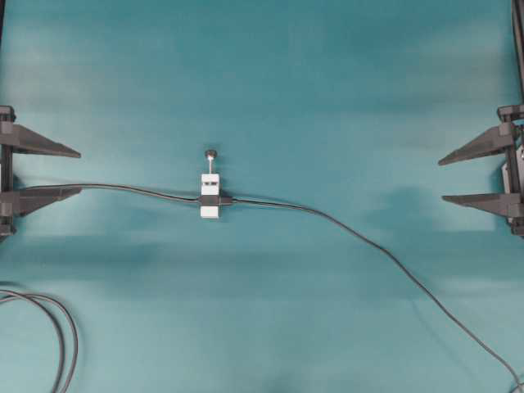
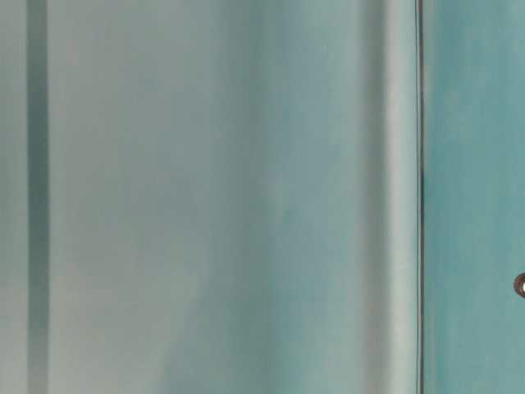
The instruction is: Insert the USB cable into the female connector supported by the left arm.
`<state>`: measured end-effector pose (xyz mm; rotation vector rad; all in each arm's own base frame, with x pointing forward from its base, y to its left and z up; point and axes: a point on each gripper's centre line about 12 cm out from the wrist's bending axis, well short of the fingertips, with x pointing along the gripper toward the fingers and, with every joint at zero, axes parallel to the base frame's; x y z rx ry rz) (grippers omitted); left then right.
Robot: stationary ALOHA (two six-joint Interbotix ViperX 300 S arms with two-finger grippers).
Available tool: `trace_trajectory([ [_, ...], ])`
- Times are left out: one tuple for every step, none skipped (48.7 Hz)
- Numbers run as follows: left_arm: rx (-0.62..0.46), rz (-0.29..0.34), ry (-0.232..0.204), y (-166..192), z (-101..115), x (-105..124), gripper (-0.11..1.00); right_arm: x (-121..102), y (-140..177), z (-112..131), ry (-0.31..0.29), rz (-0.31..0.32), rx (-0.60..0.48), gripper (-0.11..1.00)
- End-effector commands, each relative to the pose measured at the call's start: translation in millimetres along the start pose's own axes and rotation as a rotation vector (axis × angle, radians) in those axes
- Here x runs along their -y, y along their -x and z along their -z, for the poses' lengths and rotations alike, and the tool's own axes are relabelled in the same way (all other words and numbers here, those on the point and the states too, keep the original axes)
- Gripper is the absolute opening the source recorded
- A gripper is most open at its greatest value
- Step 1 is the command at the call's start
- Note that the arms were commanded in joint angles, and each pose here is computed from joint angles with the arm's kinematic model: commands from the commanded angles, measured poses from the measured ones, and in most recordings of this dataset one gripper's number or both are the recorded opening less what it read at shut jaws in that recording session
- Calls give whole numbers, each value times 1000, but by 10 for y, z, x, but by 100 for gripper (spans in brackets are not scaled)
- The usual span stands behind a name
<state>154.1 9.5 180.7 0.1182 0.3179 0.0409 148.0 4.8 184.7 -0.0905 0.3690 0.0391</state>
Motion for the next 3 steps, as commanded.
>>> trace_trajectory([
  [14,-1,-16,-13,-65,-6,74,-2,-8,-49,1,-3,11,68],
  [14,-1,-16,-13,-65,-6,74,-2,-8,-49,1,-3,11,68],
  [15,-1,-16,-11,-67,-7,74,-2,-10,-47,1,-3,9,68],
])
